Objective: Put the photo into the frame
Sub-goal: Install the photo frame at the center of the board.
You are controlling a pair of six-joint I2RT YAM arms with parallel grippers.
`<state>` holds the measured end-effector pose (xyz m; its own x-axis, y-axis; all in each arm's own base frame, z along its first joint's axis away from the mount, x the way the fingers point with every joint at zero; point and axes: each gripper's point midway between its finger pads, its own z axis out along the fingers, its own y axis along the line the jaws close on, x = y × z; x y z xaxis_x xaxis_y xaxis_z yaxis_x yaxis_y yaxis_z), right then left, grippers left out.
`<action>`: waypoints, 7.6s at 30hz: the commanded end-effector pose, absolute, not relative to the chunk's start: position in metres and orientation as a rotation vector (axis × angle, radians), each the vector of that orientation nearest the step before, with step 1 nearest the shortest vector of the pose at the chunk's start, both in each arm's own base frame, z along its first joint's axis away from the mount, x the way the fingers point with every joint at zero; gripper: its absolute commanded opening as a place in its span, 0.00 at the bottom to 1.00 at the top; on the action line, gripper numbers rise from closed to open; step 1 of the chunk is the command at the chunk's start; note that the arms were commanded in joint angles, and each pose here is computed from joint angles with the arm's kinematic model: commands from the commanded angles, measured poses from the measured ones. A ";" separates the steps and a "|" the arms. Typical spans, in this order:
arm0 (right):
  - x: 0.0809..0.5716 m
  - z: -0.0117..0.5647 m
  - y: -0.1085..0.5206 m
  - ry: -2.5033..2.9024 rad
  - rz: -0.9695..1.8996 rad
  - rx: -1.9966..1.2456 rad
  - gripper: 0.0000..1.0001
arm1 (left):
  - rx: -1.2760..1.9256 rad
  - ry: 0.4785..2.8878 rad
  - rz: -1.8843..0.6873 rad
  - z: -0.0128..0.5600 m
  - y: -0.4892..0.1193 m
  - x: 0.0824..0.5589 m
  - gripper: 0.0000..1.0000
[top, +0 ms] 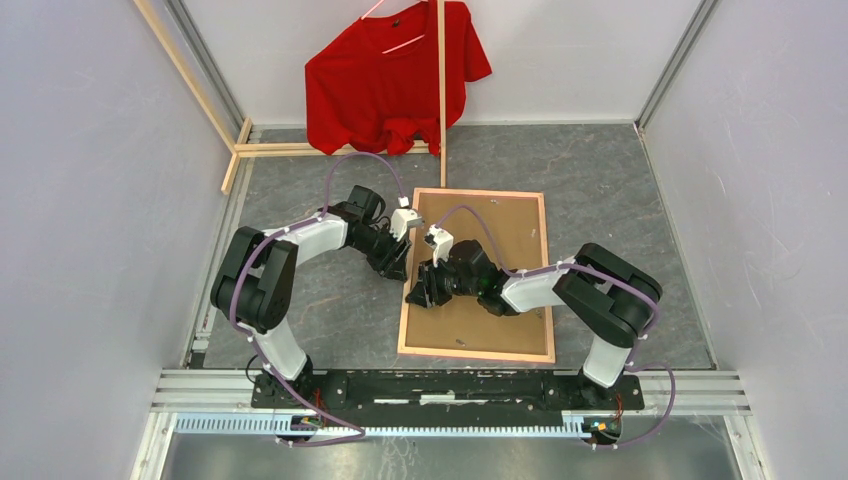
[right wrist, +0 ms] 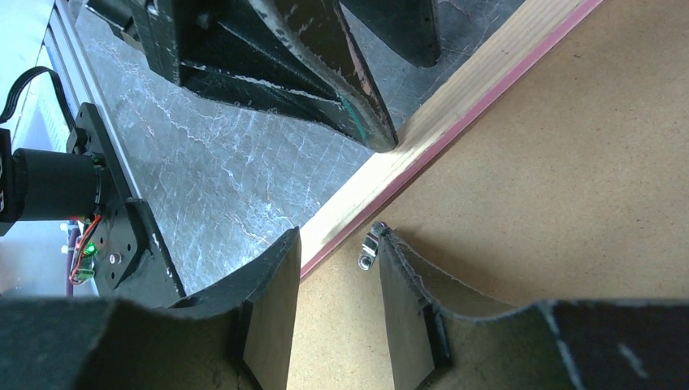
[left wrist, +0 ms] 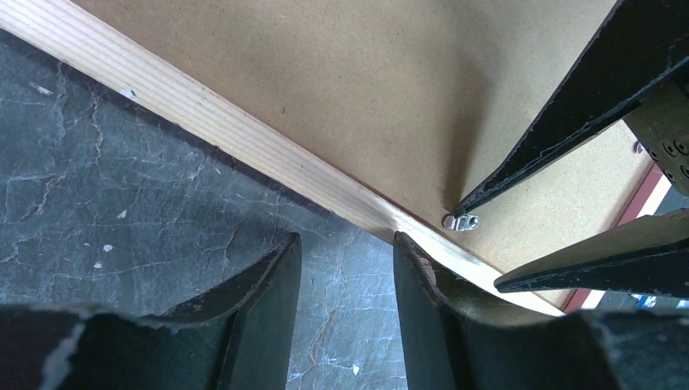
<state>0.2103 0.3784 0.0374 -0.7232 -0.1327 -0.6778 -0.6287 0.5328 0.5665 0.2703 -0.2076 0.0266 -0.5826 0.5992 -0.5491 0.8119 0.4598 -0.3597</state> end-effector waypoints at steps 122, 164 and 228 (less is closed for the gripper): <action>0.411 0.043 0.343 2.178 1.077 -0.361 0.49 | 0.810 2.425 -1.075 0.021 -0.209 0.340 0.44; 0.401 0.030 0.376 2.199 1.193 -0.423 0.41 | 0.815 2.427 -1.068 0.019 -0.208 0.339 0.43; 0.397 0.034 0.384 2.156 1.348 -0.769 0.43 | 0.762 2.420 -1.159 0.016 -0.208 0.361 0.09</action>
